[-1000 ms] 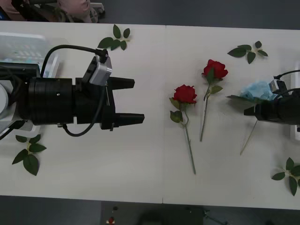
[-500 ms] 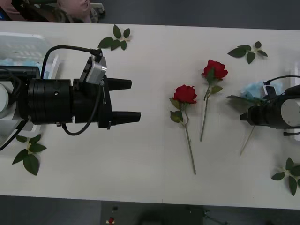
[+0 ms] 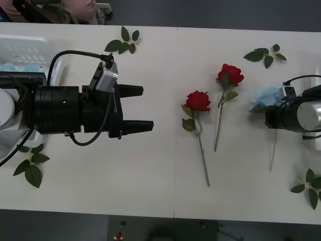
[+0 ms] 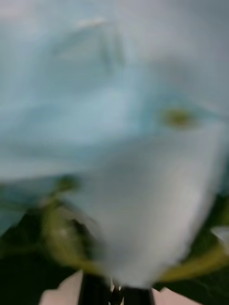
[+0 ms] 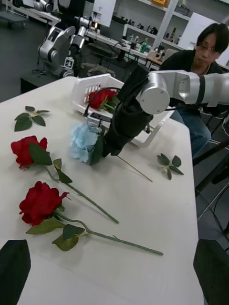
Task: Put the red flowers into the right box and the blue flowers into the left box
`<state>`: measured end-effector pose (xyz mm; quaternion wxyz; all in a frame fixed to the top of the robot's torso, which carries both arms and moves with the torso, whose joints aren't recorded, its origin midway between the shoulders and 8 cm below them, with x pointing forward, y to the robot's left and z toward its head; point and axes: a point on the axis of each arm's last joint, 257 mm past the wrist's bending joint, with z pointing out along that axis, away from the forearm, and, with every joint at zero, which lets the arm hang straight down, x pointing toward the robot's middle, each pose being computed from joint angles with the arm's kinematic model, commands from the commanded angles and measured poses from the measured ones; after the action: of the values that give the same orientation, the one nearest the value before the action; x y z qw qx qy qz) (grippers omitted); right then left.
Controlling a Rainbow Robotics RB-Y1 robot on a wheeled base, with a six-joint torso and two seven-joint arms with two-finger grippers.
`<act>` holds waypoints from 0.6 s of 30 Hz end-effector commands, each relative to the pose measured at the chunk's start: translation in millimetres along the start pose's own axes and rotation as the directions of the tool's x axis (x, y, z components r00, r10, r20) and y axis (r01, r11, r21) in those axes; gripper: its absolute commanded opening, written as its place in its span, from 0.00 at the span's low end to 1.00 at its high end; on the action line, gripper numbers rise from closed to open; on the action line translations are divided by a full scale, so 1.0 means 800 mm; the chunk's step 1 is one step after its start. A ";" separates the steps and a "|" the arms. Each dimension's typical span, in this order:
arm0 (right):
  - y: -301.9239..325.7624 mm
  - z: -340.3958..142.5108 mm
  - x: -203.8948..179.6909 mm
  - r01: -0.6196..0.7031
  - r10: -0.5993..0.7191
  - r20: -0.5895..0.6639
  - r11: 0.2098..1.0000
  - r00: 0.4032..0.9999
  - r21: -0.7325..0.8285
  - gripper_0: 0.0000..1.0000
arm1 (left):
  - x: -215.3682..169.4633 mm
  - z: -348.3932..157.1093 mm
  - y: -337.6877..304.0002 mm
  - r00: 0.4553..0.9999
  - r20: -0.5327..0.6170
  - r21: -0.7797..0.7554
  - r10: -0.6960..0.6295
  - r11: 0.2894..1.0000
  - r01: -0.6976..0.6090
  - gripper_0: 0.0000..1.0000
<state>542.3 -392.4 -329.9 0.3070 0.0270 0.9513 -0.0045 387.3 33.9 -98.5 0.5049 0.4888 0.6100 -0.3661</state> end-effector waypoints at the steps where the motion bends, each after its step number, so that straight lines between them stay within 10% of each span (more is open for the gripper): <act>1: 0.008 -0.009 -0.015 -0.070 0.071 0.021 0.996 0.997 -0.049 0.00 | -0.007 -0.010 0.005 0.999 -0.006 -0.015 0.045 0.999 -0.045 1.00; 13: 0.062 -0.158 -0.124 -0.015 0.092 0.160 0.902 0.983 -0.430 0.00 | -0.013 -0.013 0.010 0.999 0.004 -0.027 0.048 0.999 -0.047 1.00; 18: 0.095 -0.237 -0.143 0.225 -0.040 0.310 0.779 0.950 -0.586 0.00 | -0.014 -0.012 0.011 0.999 0.010 -0.029 0.046 0.999 -0.046 1.00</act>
<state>533.1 -321.1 -140.8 0.3975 -0.0679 0.8684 0.2885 393.6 40.1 -91.0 0.5148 0.4845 0.6093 -0.3591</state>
